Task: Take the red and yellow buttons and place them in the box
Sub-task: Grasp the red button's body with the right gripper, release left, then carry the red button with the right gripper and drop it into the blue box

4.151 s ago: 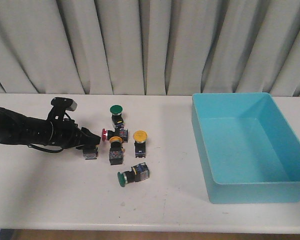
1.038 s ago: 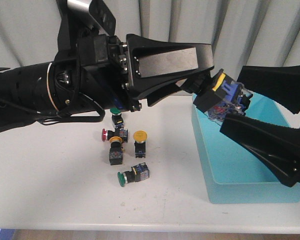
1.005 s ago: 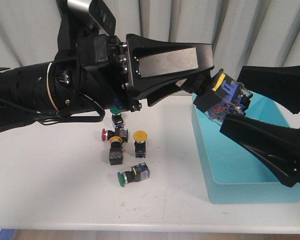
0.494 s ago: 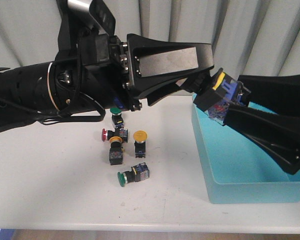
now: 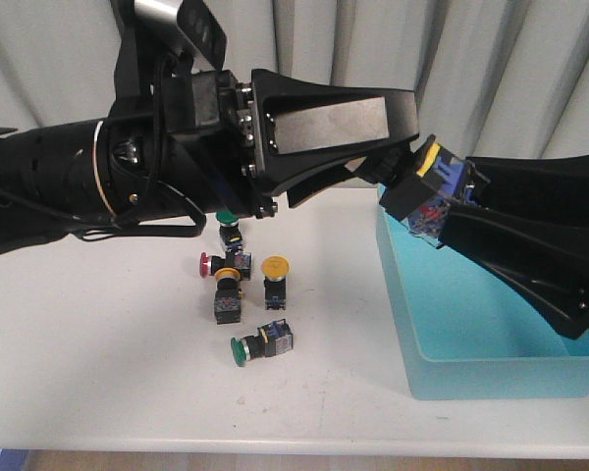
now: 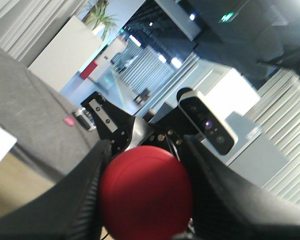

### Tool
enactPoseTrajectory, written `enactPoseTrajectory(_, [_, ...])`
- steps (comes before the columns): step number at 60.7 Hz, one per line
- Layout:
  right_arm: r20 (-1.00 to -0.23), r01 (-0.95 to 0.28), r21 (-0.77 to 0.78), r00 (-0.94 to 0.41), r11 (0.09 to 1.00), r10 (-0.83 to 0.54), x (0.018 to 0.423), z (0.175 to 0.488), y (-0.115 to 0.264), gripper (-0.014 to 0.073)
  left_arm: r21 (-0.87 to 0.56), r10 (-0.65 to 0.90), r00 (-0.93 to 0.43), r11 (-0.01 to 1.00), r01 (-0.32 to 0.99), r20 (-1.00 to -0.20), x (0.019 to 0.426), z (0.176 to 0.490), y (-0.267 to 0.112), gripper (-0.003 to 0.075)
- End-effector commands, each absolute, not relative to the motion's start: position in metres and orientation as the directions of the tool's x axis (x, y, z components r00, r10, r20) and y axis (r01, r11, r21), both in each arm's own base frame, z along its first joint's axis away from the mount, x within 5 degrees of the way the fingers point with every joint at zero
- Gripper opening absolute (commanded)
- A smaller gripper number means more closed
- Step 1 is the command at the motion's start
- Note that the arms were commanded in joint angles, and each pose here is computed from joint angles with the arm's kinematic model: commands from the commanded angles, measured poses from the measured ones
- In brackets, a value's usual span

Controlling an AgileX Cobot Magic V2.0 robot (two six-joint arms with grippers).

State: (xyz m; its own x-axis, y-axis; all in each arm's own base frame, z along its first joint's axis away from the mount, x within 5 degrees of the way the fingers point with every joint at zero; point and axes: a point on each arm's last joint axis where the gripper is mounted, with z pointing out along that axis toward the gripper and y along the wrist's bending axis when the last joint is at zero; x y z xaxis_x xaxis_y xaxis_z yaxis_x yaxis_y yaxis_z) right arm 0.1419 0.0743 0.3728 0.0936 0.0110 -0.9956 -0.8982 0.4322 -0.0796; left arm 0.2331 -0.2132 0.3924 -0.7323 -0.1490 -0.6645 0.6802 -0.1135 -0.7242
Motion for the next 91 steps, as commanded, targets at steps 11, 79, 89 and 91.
enactPoseTrajectory(11, [-0.987,-0.893,-0.075,0.131,0.444,0.096,0.142,0.389,0.073,-0.0010,-0.606,-0.134,-0.623,-0.145,0.782,-0.771,0.220,0.434,-0.211,0.0376])
enactPoseTrajectory(79, [-0.975,-0.210,0.064,-0.223,0.976,0.016,0.269,0.339,0.005,-0.0006,-0.418,0.179,-0.431,0.107,0.902,-0.884,0.226,0.401,-0.211,0.0451])
enactPoseTrajectory(89, [-0.886,-0.127,0.146,-0.459,0.981,0.072,0.320,0.265,-0.003,-0.0006,-0.392,0.195,-0.404,0.098,0.915,-0.894,0.226,0.395,-0.211,0.0389])
enactPoseTrajectory(91, [-0.861,-0.122,0.161,-0.503,0.979,0.079,0.328,0.248,-0.003,-0.0006,-0.387,0.198,-0.400,0.098,0.917,-0.895,0.226,0.393,-0.211,0.0377])
